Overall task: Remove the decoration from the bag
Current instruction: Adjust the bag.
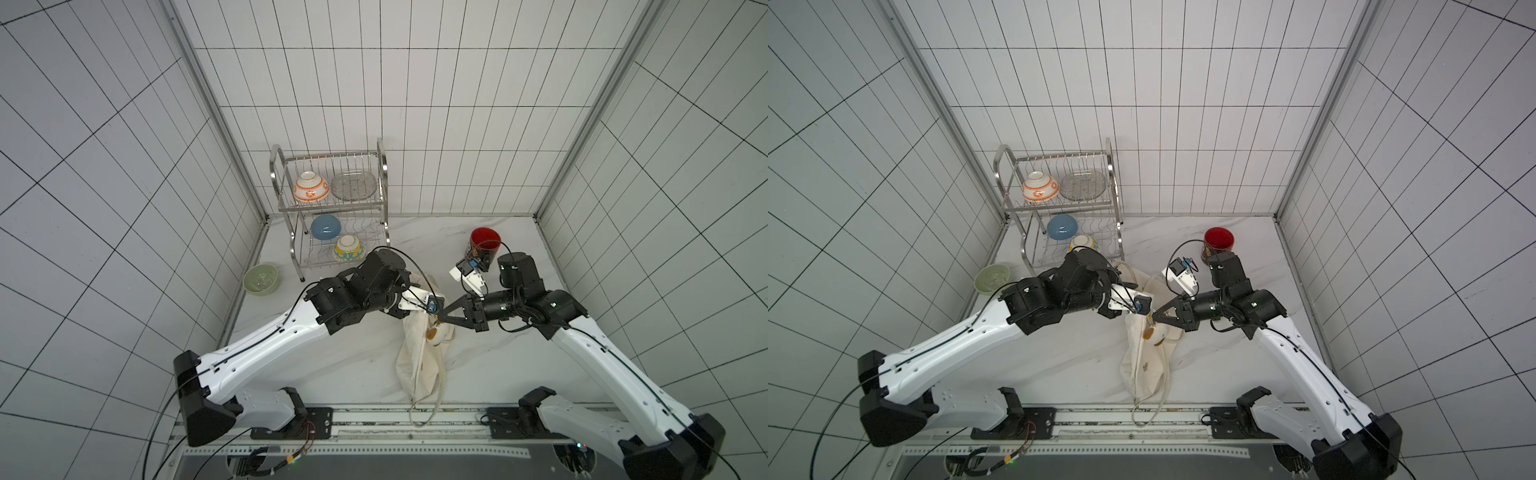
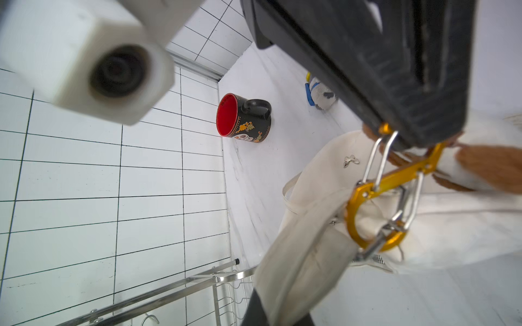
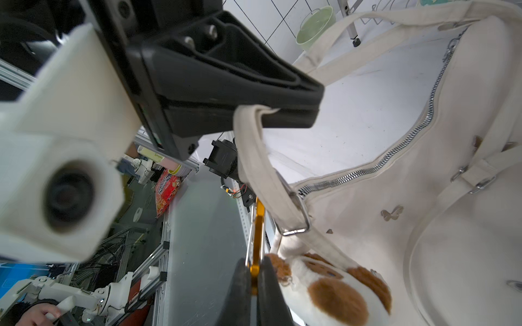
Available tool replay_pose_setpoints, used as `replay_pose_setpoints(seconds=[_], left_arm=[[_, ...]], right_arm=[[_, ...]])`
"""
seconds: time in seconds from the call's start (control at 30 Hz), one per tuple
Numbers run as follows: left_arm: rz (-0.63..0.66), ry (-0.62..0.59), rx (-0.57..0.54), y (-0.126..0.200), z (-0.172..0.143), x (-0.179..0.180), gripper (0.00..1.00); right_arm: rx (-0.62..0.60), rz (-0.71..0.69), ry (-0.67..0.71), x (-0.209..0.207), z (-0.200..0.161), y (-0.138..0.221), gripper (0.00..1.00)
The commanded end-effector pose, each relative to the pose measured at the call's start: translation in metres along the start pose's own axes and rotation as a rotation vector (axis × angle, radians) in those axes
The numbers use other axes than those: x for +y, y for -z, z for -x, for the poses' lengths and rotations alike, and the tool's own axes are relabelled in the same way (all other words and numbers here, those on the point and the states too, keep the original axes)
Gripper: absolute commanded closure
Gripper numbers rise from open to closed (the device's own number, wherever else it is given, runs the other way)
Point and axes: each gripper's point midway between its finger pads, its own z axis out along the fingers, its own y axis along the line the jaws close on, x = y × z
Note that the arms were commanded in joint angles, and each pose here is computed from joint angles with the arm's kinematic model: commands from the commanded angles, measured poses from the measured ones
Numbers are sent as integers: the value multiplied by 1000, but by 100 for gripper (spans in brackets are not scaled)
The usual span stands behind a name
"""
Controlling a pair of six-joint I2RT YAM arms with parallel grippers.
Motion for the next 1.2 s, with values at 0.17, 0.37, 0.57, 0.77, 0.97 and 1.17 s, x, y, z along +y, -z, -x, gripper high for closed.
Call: replay_pose_setpoints(seconds=[0.17,0.37,0.57,0.77,0.97,1.17], left_arm=[[-114,283,21,24,4,-12,100],[-151,441,-8,30,16,-10,100],[-248,655,-23,20,24,-11,100],[-286,820,-77,9,28,7,100],[-363,935,-149,5,38,21,100],[-365,995,-172,1,38,30,100]], right_arm=[[-83,74,20,-1,25,-1,100],[-120,29,8,-9,22,4,93],[-167,-48,46,-13,29,11,70],[-186,-277,144,-26,27,31,62],[-174,-466,293,-25,20,58,46],[-140,-532,470,-8,30,65,45]])
